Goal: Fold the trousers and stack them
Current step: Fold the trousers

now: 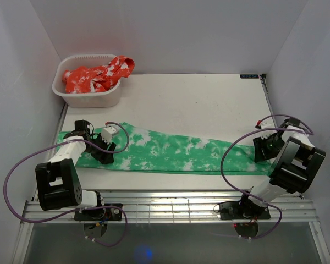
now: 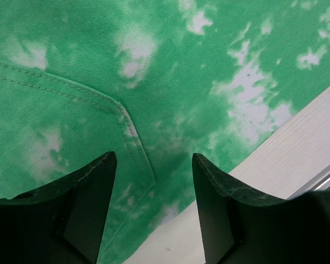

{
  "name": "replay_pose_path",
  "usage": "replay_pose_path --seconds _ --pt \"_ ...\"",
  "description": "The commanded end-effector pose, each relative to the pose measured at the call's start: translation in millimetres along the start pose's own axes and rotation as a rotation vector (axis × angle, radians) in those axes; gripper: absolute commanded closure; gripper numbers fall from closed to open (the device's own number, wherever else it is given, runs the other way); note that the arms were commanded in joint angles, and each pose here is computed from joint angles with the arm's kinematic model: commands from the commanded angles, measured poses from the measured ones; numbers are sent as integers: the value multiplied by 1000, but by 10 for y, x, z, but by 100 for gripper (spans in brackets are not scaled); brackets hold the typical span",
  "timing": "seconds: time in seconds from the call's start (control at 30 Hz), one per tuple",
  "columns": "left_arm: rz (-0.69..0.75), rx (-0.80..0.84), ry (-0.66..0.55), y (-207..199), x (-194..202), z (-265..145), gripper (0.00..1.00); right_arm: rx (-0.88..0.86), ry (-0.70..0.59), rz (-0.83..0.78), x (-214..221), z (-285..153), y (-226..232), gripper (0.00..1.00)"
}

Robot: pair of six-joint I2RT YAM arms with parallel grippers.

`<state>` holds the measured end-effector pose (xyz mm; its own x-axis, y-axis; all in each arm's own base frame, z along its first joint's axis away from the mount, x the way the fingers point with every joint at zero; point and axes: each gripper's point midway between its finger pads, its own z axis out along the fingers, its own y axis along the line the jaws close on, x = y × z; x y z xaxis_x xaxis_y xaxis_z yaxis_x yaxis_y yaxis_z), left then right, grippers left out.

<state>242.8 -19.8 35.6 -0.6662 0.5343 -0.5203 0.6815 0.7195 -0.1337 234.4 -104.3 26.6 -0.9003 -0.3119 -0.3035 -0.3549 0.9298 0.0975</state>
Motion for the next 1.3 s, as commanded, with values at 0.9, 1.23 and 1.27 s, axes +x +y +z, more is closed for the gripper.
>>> replay_pose_path --seconds 0.9,1.23,1.27 --pt "44 -39 -37 7 -74 -90 32 180 -162 76 -322 -611 -433 44" --pt "51 -44 -50 -42 -77 -140 31 29 -19 226 261 -198 -196 15" --pt "54 -45 -47 -46 -69 -139 31 24 -21 232 272 -211 -197 16"
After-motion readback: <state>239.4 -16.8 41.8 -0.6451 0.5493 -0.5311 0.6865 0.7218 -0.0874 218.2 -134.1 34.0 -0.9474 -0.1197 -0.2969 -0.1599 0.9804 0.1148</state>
